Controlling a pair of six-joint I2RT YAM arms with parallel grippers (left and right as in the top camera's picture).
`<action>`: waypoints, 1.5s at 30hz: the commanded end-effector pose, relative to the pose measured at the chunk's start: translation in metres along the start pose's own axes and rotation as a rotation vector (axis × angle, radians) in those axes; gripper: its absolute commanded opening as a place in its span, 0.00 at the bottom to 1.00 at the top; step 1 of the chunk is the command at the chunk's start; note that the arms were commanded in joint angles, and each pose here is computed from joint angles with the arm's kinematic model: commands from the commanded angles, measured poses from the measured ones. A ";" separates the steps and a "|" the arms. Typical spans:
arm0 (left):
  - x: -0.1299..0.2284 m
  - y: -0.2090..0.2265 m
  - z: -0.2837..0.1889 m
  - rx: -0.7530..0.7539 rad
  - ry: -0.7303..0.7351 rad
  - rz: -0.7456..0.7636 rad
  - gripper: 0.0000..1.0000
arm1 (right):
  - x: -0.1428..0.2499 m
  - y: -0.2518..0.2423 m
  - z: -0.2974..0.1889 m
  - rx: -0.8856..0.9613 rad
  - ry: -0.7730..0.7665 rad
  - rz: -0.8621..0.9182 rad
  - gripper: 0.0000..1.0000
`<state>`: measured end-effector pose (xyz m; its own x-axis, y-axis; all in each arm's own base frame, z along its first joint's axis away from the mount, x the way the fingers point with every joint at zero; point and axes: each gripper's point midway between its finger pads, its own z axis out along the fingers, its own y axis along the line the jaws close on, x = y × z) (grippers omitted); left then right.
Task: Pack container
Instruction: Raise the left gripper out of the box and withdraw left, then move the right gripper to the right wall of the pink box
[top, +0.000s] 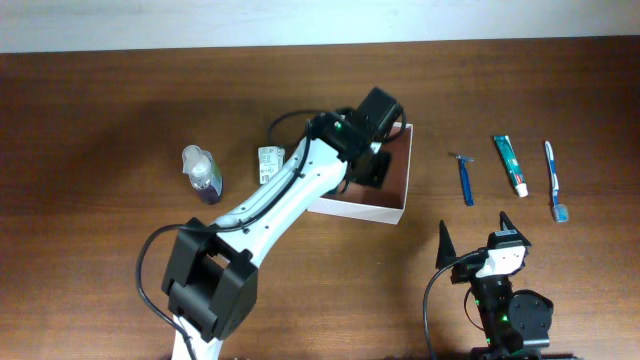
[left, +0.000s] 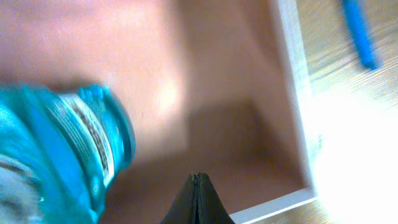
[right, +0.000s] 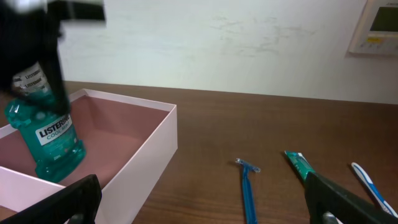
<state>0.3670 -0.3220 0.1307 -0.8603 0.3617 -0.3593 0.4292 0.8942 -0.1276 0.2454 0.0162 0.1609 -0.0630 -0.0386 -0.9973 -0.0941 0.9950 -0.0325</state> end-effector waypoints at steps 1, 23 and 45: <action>-0.042 -0.018 -0.045 0.051 -0.149 0.092 0.00 | 0.003 -0.003 0.000 0.016 0.003 -0.005 0.99; -0.047 0.185 -0.177 -0.266 -0.296 -0.394 0.38 | -0.018 0.021 -0.002 -0.128 -0.081 0.066 0.99; -0.008 0.202 -0.136 -0.303 -0.135 -0.423 0.98 | -0.059 -0.003 0.084 -0.067 0.412 0.113 0.99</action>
<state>0.4254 -0.1099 0.2278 -0.8949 -0.0628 -0.4417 -0.0641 0.9979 -0.0120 0.3080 0.0278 0.2159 -0.3701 0.0903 -0.9246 -0.1147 0.9832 0.1419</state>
